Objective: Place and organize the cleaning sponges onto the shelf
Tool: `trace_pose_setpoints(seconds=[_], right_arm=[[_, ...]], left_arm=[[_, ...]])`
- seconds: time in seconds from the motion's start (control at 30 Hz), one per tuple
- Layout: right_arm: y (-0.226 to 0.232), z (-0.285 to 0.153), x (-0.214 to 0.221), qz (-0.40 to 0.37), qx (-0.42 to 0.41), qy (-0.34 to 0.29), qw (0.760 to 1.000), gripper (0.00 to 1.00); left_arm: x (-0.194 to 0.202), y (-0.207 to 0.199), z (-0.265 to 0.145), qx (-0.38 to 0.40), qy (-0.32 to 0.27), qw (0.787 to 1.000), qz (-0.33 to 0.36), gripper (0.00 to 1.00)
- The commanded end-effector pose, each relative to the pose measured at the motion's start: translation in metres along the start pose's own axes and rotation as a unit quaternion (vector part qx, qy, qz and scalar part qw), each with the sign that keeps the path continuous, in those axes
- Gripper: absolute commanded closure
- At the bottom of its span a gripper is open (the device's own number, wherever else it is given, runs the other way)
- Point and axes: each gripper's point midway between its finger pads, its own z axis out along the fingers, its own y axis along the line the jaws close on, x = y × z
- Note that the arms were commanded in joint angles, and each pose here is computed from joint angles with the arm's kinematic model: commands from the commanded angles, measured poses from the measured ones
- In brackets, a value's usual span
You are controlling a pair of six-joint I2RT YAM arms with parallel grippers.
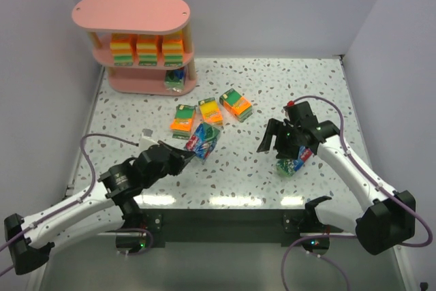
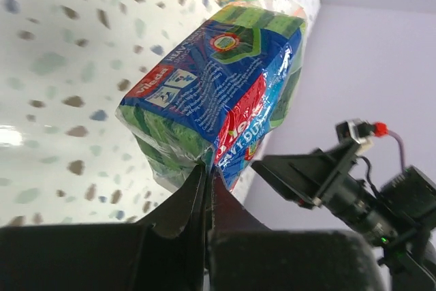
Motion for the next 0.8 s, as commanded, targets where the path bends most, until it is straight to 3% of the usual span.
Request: trace_pose_setpoints(seconds=[0.0, 0.1, 0.23, 0.33, 0.4, 0.43, 0.47, 0.53, 0.77], right_arm=[[0.005, -0.003, -0.006, -0.012, -0.007, -0.006, 1.0, 0.21], [0.007, -0.002, -0.008, -0.013, -0.009, -0.006, 1.0, 0.21], [0.007, 0.0, -0.009, -0.015, -0.009, -0.005, 1.0, 0.22], [0.006, -0.004, -0.011, -0.02, -0.003, -0.007, 1.0, 0.22], [0.007, -0.006, -0.013, -0.021, -0.005, -0.014, 1.0, 0.22], [0.007, -0.007, -0.013, -0.021, -0.005, -0.015, 1.0, 0.22], [0.007, -0.007, -0.013, -0.02, -0.004, -0.014, 1.0, 0.22], [0.007, -0.007, -0.013, -0.022, -0.002, -0.014, 1.0, 0.22], [0.007, -0.006, -0.019, -0.024, 0.004, -0.018, 1.0, 0.22]], left_arm=[[-0.049, 0.041, -0.014, -0.076, -0.105, 0.991, 0.029, 1.0], [-0.062, 0.024, -0.008, -0.018, -0.092, 0.994, 0.057, 1.0], [-0.067, 0.016, 0.022, 0.02, -0.015, 0.997, 0.073, 1.0], [-0.107, -0.011, 0.021, 0.025, -0.068, 0.993, 0.097, 1.0], [-0.126, -0.017, 0.022, 0.028, -0.064, 0.992, 0.109, 1.0], [-0.158, -0.011, 0.019, 0.021, -0.098, 0.991, 0.089, 1.0], [-0.164, -0.008, 0.019, 0.034, -0.084, 0.992, 0.09, 1.0], [-0.207, 0.002, 0.008, 0.029, -0.131, 0.989, 0.068, 1.0], [-0.266, 0.026, 0.0, 0.011, -0.157, 0.986, 0.052, 1.0]])
